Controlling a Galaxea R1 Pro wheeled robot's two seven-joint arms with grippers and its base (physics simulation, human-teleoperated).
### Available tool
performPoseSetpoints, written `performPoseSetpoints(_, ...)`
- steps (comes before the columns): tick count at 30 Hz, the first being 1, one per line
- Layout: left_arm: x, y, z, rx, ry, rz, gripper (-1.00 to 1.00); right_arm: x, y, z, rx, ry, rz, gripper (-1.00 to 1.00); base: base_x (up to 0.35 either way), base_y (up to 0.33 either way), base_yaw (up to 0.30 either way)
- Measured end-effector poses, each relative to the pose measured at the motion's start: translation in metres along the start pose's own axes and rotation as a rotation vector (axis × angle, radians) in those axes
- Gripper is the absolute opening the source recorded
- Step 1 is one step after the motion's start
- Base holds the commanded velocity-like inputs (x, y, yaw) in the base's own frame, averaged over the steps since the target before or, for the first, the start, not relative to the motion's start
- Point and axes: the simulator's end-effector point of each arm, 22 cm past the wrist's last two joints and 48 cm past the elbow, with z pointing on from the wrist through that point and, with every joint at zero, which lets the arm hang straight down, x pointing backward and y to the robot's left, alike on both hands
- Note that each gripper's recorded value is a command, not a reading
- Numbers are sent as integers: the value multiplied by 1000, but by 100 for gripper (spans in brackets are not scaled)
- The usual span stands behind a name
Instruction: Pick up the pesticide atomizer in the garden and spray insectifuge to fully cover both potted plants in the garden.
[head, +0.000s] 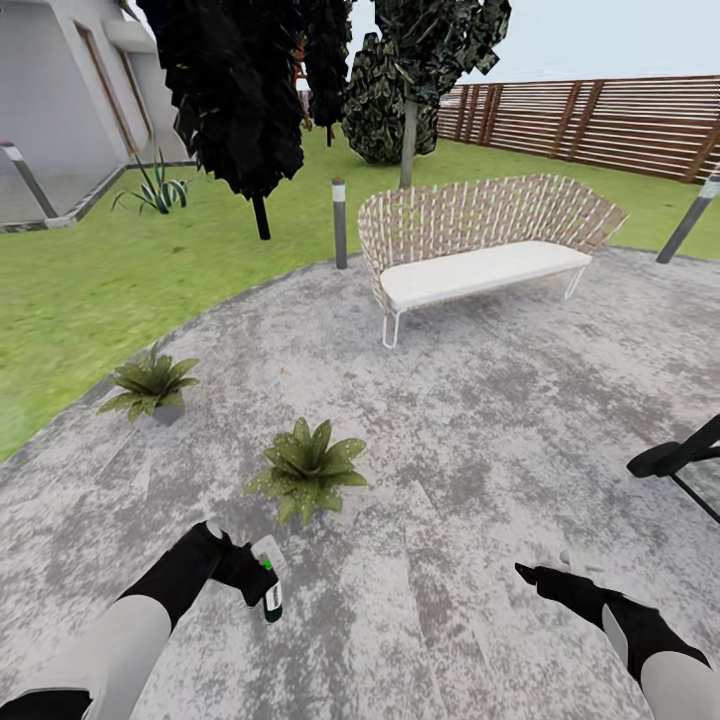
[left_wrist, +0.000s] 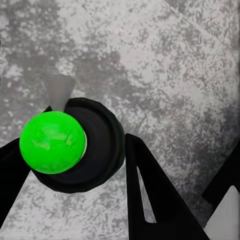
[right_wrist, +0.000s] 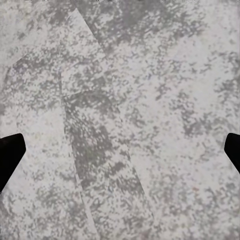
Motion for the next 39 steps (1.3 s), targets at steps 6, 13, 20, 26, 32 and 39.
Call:
performPoseSetpoints(6,-4,0,-4,-3,-15,-1,-100,-5,2,-2,-4,-9,-1,100,0,0,0)
performPoseSetpoints(13,-8,1,-9,-8,-22,3,-100,-10,3,-5,-7,-20,-2,100,0,0,0)
performPoseSetpoints(20,-10,2,-11,-15,-26,6,-100,-14,4,-6,-10,-31,-4,100,0,0,0)
performPoseSetpoints(26,-8,4,-4,-21,-33,9,-100,-10,3,1,-12,-40,-4,100,0,0,0)
performPoseSetpoints(32,-7,5,0,-26,-37,12,-100,-10,2,4,-14,-50,-5,100,0,0,0)
performPoseSetpoints(39,-9,6,-1,-33,-45,17,-100,-12,3,4,-17,-61,-5,100,0,0,0)
